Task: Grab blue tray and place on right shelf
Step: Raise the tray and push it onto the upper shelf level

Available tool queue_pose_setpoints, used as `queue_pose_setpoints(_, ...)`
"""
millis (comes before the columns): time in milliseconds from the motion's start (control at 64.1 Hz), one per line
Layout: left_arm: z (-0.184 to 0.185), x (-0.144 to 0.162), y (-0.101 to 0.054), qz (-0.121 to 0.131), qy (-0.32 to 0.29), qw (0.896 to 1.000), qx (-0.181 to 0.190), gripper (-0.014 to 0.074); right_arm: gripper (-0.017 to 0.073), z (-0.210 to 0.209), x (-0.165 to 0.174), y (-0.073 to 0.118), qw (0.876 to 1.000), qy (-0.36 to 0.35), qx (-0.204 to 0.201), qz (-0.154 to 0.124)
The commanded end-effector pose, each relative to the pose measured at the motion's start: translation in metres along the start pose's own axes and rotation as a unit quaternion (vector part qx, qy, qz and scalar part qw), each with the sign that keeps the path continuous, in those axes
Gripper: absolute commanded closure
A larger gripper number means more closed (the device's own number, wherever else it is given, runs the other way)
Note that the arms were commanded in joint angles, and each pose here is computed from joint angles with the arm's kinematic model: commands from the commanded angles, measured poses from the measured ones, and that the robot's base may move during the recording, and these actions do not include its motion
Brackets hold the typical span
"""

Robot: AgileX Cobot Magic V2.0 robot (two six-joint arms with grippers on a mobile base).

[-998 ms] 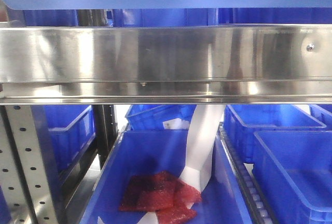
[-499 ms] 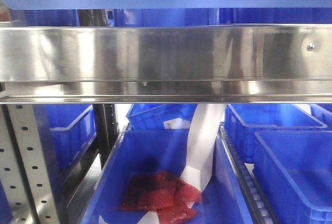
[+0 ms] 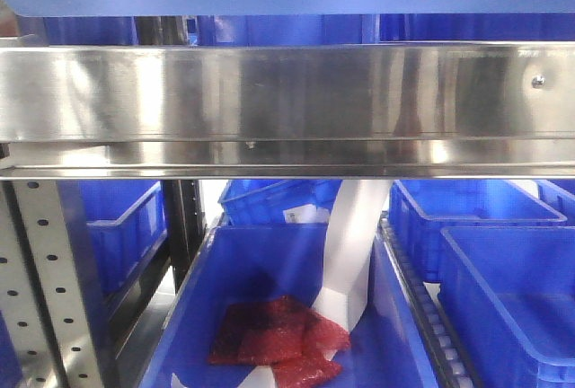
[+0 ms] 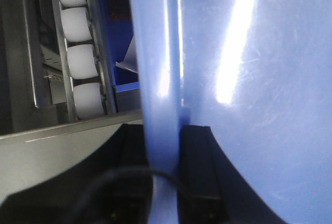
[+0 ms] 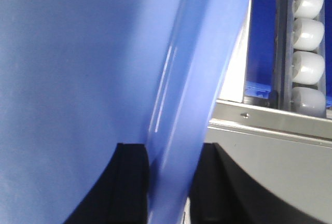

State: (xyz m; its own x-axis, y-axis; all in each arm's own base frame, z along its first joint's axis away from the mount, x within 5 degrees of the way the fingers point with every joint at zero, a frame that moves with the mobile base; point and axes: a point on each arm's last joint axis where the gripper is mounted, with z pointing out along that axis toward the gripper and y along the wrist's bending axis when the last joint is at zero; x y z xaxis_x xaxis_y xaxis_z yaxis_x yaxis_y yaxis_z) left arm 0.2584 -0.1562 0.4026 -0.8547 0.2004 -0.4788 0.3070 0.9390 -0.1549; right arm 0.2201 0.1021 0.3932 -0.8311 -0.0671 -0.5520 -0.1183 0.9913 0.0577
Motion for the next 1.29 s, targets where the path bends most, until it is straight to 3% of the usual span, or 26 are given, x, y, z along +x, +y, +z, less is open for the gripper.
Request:
queue_pose_setpoints(0,-0.021,0.008,-0.005,0.017,0.009,1.0,0.017,0.0642,0.0503,-0.018,-0.01,0.002,0.997,-0.071,-0.023,-0.018)
queue_pose_setpoints(156,-0.025,0.002,-0.006,0.02,-0.021,0.999,0.023,0.0642,0.0503,-0.023,-0.014,0.002,0.996,-0.085,-0.028,-0.017)
queue_pose_setpoints(374,-0.05,-0.023,-0.007,0.025,-0.128,0.991,0.02,0.0642,0.0503,-0.058,-0.041,0.005,0.985,-0.165,-0.048,-0.02)
queue_pose_setpoints(530,-0.043,-0.05,0.005,0.0,-0.141,0.99,0.011,0.0642,0.0503,-0.067,-0.071,0.006,0.981,-0.189,-0.036,-0.023)
queue_pose_setpoints(811,0.012,-0.086,0.033,-0.043,-0.128,0.991,-0.005,0.0642,0.0503,0.0,-0.121,-0.002,0.99,-0.144,0.001,0.01)
queue_pose_setpoints(1029,0.05,-0.1,0.043,-0.053,-0.131,0.99,-0.012,0.0642,0.0503,0.064,-0.13,0.005,0.996,-0.087,0.016,0.003)
queue_pose_setpoints(1279,0.076,-0.103,0.046,-0.055,-0.111,0.992,-0.015,0.0641,0.0498,0.105,-0.131,0.007,0.998,-0.051,0.025,0.001)
